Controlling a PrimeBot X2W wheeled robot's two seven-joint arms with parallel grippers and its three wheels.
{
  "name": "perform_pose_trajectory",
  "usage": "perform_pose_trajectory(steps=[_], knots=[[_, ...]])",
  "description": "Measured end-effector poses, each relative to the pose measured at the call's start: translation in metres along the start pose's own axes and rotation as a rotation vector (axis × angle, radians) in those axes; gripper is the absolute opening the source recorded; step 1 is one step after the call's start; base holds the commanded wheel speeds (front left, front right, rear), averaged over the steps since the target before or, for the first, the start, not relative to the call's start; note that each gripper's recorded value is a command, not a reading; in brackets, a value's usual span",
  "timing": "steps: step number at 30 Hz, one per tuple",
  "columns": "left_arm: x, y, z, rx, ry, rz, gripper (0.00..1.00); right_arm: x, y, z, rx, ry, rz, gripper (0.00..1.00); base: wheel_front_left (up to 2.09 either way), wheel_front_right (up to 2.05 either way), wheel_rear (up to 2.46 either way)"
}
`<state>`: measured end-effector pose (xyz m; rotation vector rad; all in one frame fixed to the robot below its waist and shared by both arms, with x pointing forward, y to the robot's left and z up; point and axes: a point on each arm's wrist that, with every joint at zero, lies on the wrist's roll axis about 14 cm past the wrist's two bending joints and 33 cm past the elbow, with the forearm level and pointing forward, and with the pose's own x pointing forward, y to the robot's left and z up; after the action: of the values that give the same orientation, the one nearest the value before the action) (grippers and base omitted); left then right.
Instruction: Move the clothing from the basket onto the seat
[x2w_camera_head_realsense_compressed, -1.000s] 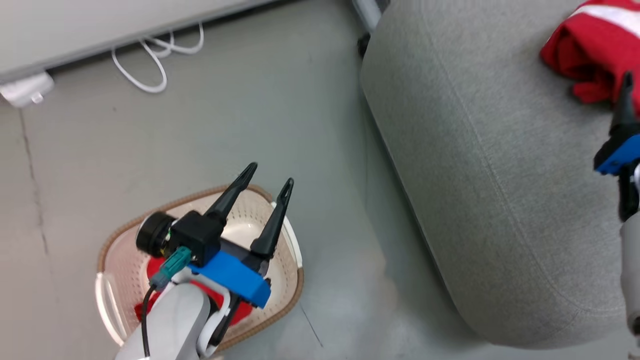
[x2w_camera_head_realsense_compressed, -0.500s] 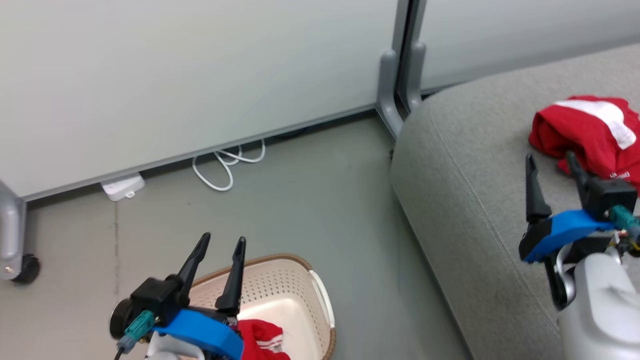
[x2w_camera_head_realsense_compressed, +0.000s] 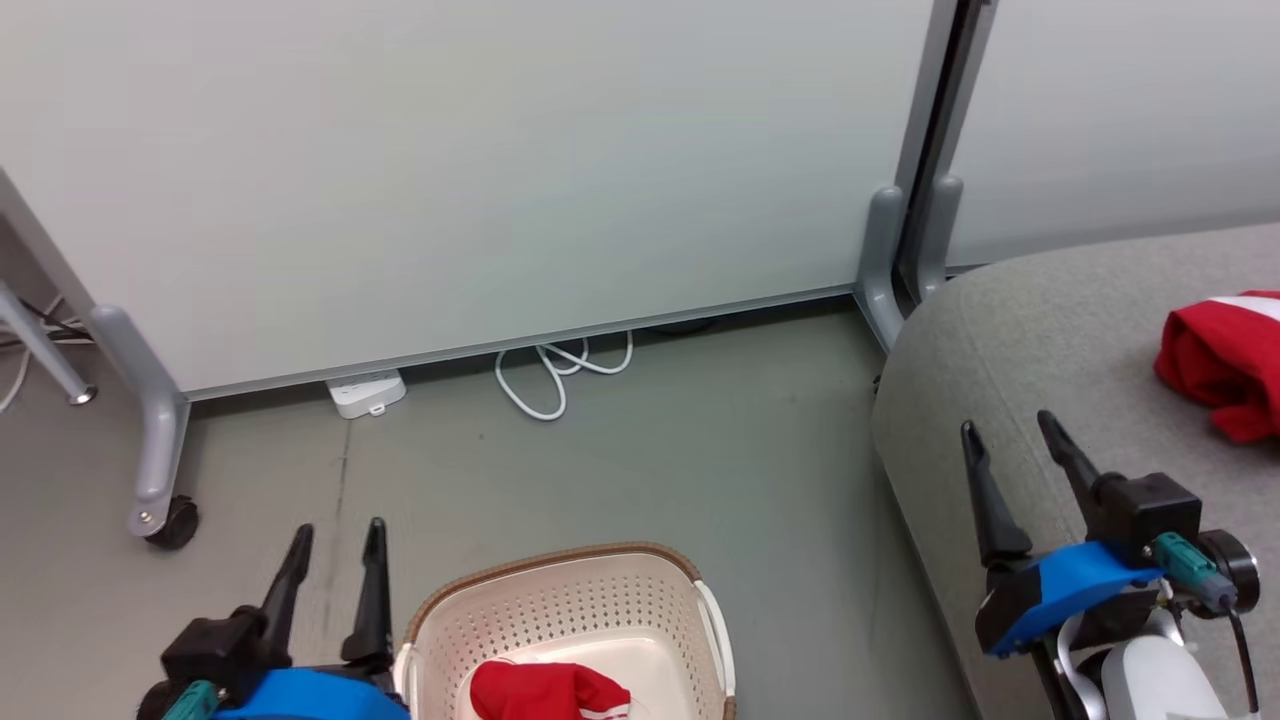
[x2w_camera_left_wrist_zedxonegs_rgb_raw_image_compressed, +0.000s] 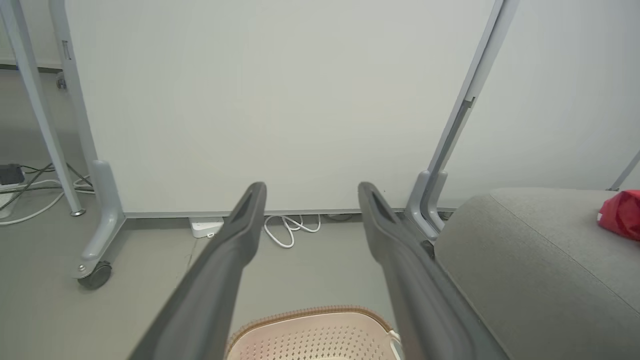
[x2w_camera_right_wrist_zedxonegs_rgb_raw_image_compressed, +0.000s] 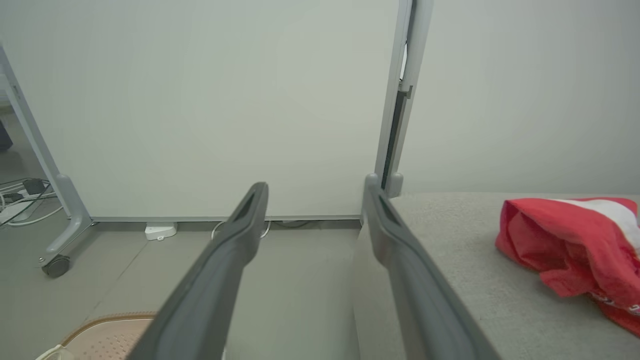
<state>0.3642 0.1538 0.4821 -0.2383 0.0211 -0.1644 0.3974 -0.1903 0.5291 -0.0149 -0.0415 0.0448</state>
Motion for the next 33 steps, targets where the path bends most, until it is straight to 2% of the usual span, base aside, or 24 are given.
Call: perform_pose_trajectory(steps=[5, 10, 33], knots=[[-0.013, 0.024, 0.003, 0.008, -0.013, 0.077, 1.0, -0.007, 0.017, -0.006, 0.031, 0.027, 0.043, 1.0, 0.0, 0.0, 0.0], [-0.023, 0.034, 0.001, 0.005, -0.012, 0.119, 1.0, -0.01, 0.022, -0.008, 0.046, 0.038, 0.057, 1.0, 0.0, 0.0, 0.0], [-0.023, 0.029, -0.013, 0.011, 0.024, 0.113, 1.0, -0.01, 0.031, -0.015, 0.072, 0.065, 0.081, 1.0, 0.0, 0.0, 0.0]])
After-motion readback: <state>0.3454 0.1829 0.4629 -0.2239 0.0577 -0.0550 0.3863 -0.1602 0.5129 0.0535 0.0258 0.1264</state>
